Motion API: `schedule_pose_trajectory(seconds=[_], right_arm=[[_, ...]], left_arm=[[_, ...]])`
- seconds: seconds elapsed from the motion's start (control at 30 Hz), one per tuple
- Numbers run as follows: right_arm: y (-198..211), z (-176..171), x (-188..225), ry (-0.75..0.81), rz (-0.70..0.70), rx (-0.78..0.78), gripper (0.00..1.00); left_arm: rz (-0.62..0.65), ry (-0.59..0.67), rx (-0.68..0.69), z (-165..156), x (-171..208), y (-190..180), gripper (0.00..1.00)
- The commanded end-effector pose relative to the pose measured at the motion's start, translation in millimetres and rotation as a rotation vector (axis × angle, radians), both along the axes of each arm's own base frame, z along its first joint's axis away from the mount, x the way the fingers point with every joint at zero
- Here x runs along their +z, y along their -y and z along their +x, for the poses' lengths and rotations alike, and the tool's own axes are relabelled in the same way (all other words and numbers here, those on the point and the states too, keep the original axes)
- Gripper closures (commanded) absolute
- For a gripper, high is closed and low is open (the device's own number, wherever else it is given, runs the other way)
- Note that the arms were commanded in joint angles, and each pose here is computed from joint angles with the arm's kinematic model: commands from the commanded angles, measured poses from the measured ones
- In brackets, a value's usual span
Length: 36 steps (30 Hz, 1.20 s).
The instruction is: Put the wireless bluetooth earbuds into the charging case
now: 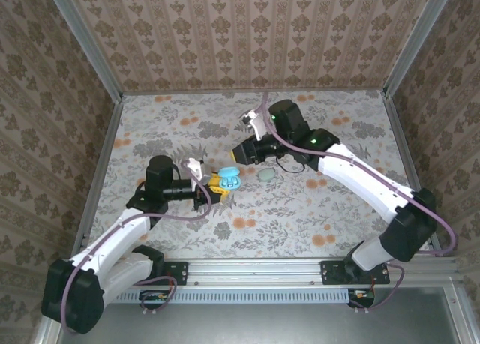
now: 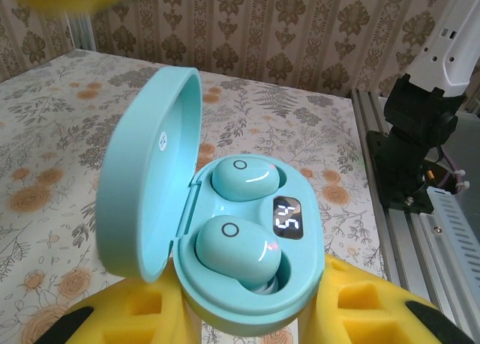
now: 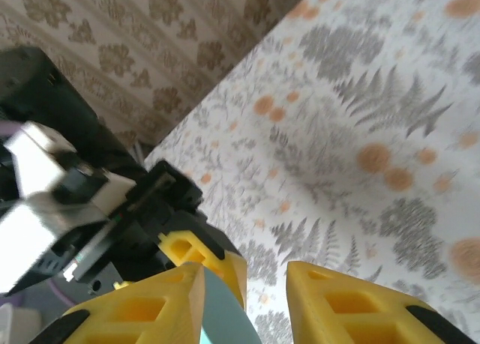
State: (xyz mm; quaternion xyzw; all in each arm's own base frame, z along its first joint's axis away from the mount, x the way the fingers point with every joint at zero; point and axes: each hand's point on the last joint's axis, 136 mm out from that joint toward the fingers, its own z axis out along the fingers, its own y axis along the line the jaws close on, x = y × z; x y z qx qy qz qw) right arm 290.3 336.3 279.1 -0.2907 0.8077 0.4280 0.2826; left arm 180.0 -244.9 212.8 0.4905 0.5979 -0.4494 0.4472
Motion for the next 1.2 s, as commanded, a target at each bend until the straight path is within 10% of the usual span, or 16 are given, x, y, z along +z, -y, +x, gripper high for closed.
schedule_pose_trajectory(seconds=[0.0,0.73,1.17], right_arm=[[-6,-21,-7,-0.095,0.029,0.08,0.66],[9,-27,-27,-0.312,0.216,-0.122,0.35],[-20,-22,-36,-0.513,0.357,-0.05,0.63]], left_arm=[[-0.042,0.048,-0.042,0,24,6,1.0],[-0.077,0.056,-0.024,14,37,12,1.0],[-0.047,0.018,0.076,31,29,10,1.0]])
